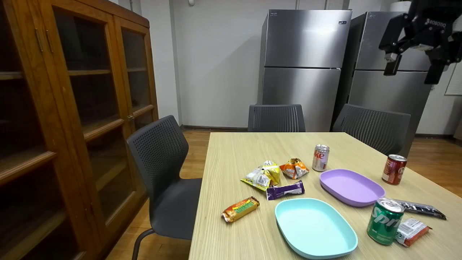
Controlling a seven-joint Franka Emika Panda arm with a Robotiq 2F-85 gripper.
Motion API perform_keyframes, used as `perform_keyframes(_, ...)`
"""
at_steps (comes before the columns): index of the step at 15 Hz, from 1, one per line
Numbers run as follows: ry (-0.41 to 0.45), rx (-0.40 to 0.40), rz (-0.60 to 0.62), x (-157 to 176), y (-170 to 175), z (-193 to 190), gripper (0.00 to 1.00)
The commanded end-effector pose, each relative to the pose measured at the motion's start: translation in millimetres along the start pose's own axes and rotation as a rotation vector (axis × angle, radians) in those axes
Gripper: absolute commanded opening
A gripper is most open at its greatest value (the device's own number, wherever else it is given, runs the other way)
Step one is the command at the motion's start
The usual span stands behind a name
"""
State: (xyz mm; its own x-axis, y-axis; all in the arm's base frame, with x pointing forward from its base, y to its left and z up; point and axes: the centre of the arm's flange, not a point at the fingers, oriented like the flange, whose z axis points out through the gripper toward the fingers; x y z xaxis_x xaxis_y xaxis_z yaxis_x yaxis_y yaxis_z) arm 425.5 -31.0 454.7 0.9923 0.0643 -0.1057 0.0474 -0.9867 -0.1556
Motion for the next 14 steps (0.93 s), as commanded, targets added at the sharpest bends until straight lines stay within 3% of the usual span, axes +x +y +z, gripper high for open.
perform_keyframes(1,0.000,0.000,0.000,0.0,0.0,0.0,1.00)
perform_keyframes(6,-0.017,-0.017,0.042,10.3,2.5,15.2,1.00)
perform_keyframes(14,0.028,-0.065,0.146,34.6,10.0,54.5,1.00)
